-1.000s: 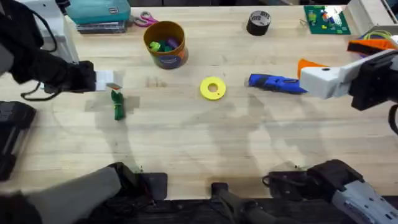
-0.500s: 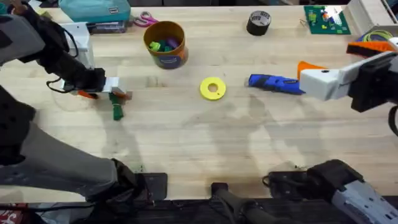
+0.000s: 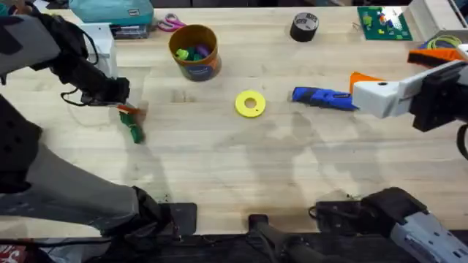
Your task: Pick up the gripper from the table and insert it into the empty holder that is missing its gripper. Then pick up a screw, insert it into the mounting hole, and use the screwdriver to tighten it. Finally, clean up the table by picking up the vegetable and placing it into the bucket.
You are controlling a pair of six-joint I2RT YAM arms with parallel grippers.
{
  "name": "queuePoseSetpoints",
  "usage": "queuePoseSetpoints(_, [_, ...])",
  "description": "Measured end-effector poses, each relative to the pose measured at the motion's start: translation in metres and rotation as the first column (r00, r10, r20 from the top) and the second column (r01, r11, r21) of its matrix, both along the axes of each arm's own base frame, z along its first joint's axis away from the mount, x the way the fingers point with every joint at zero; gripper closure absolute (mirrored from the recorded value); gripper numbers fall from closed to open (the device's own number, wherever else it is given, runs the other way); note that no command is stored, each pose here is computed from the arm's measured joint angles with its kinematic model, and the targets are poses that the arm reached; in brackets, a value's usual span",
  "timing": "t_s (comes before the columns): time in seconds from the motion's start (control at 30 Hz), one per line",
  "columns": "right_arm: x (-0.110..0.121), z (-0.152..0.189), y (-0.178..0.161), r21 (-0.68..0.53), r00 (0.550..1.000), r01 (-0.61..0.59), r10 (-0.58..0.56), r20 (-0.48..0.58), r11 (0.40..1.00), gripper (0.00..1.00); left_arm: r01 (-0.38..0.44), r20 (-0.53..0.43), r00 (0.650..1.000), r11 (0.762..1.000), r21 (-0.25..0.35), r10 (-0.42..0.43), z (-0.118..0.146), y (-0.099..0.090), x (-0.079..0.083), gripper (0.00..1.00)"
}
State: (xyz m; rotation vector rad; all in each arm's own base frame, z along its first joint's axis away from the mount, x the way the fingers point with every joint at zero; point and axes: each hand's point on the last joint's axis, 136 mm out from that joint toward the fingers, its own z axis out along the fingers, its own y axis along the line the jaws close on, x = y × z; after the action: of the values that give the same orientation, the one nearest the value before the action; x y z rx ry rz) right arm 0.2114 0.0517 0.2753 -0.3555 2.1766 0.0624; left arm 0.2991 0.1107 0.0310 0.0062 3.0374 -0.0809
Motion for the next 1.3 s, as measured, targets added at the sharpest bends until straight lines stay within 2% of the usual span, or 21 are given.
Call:
queuePoseSetpoints(0.2, [0.0,0.0,0.0,0.0,1.0,0.0,0.0,0.0,1.0,0.005,-0.014,0.0,1.0,1.0,0.008,0.014,0.001,0.003,0.003,0.997])
queuePoseSetpoints(0.33, [0.0,0.0,0.0,0.0,1.0,0.0,0.0,0.0,1.0,0.006,-0.036,-0.009,0.999,0.999,0.008,0.036,0.015,0.008,0.01,0.997])
queuePoseSetpoints(0.5, [0.0,0.0,0.0,0.0,1.0,0.0,0.0,0.0,1.0,0.005,-0.092,0.071,0.994,0.995,0.033,0.089,0.063,0.018,0.032,0.997])
queuePoseSetpoints(0.53, [0.0,0.0,0.0,0.0,1.0,0.0,0.0,0.0,1.0,0.006,-0.138,0.149,0.981,0.989,0.057,0.128,0.101,0.021,0.035,0.997])
queuePoseSetpoints(0.73, [0.0,0.0,0.0,0.001,1.0,0.0,0.0,0.002,1.0,0.005,-0.233,0.271,0.942,0.967,0.101,0.199,0.165,0.017,0.007,0.997])
queuePoseSetpoints(0.9, [0.003,0.004,0.001,0.006,1.0,0.0,0.0,0.02,1.0,0.006,-0.282,0.35,0.909,0.952,0.115,0.227,0.201,0.01,-0.017,0.997])
queuePoseSetpoints(0.93, [0.003,0.004,0.001,0.006,1.0,0.0,0.0,0.02,1.0,0.006,-0.299,0.366,0.899,0.948,0.11,0.241,0.212,0.004,-0.031,0.997])
queuePoseSetpoints(1.07, [0.003,0.004,0.001,0.006,1.0,0.0,0.0,0.02,1.0,0.005,-0.312,0.357,0.898,0.945,0.102,0.258,0.215,-0.001,-0.042,0.997])
queuePoseSetpoints(1.3, [0.003,0.004,0.001,0.006,1.0,0.0,0.0,0.02,1.0,0.006,-0.317,0.343,0.9,0.944,0.096,0.267,0.213,-0.002,-0.045,0.997])
